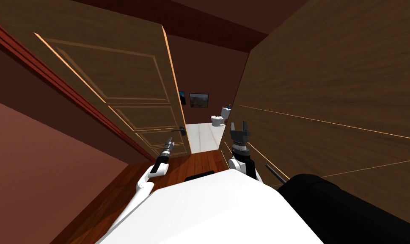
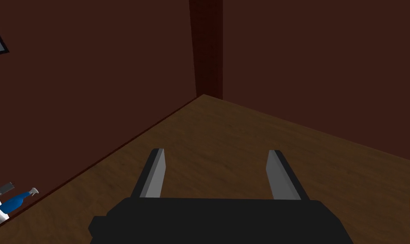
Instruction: Pull the door open
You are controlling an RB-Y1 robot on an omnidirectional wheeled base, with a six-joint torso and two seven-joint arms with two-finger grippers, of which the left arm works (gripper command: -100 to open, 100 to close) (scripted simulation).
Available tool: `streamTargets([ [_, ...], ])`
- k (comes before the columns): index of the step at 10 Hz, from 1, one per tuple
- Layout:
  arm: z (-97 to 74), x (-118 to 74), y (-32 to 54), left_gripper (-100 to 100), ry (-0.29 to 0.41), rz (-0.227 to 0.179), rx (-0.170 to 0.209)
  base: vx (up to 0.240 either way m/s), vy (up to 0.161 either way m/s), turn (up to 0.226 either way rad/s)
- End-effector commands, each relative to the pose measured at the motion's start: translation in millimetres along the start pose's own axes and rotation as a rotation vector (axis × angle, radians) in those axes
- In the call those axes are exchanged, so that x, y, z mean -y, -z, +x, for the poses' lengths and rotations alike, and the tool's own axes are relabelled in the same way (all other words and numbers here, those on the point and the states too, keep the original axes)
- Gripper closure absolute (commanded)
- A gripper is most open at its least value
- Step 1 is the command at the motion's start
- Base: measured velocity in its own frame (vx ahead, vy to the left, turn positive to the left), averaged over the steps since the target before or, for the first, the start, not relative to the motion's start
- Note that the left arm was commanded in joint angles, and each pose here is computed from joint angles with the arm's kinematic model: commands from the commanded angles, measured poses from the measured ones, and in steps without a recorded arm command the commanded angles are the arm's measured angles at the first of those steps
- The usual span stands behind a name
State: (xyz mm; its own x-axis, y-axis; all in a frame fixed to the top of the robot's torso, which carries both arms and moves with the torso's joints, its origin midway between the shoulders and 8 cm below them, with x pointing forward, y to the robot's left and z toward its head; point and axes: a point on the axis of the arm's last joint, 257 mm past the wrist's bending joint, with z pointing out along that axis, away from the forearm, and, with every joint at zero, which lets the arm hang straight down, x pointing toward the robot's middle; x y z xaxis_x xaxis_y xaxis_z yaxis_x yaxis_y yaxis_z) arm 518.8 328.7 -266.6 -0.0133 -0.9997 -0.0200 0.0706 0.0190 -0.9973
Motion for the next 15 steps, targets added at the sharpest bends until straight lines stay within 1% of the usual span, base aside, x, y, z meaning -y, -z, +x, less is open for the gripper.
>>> streamTargets([
  [1, -3.7, -8.5, -2.0, -100, 0.006, -0.022, 0.005, 0.135, 0.015, -0.033],
  [4, -14.3, -25.4, -5.1, -100, 0.018, -0.067, 0.019, 0.141, 0.014, -0.053],
  [5, -12.7, -21.9, -4.7, -100, 0.015, -0.057, 0.016, 0.071, 0.014, -0.007],
  [6, -37.1, -25.4, 0.6, -100, 0.016, -0.063, 0.045, 0.166, -0.024, -0.182],
  [7, -37.1, -25.4, 0.6, -100, 0.016, -0.063, 0.045, 0.176, -0.037, -0.119],
  [8, -51.9, -26.7, 4.2, -100, 0.015, -0.065, 0.063, 0.131, -0.049, -0.158],
  [9, -59.9, -27.2, 6.2, -100, 0.015, -0.065, 0.072, 0.124, -0.052, -0.103],
  [10, -84.5, -28.1, 12.8, -100, 0.014, -0.067, 0.102, 0.208, -0.072, -0.264],
  [13, -126.4, -27.0, 25.1, -100, 0.011, -0.065, 0.153, 0.211, -0.026, -0.174],
  [14, -115.5, -29.4, 23.1, -100, 0.012, -0.067, 0.143, 0.084, 0.004, -0.025],
  [15, -115.5, -29.4, 23.1, 100, 0.012, -0.067, 0.143, -0.009, 0.000, 0.031],
])
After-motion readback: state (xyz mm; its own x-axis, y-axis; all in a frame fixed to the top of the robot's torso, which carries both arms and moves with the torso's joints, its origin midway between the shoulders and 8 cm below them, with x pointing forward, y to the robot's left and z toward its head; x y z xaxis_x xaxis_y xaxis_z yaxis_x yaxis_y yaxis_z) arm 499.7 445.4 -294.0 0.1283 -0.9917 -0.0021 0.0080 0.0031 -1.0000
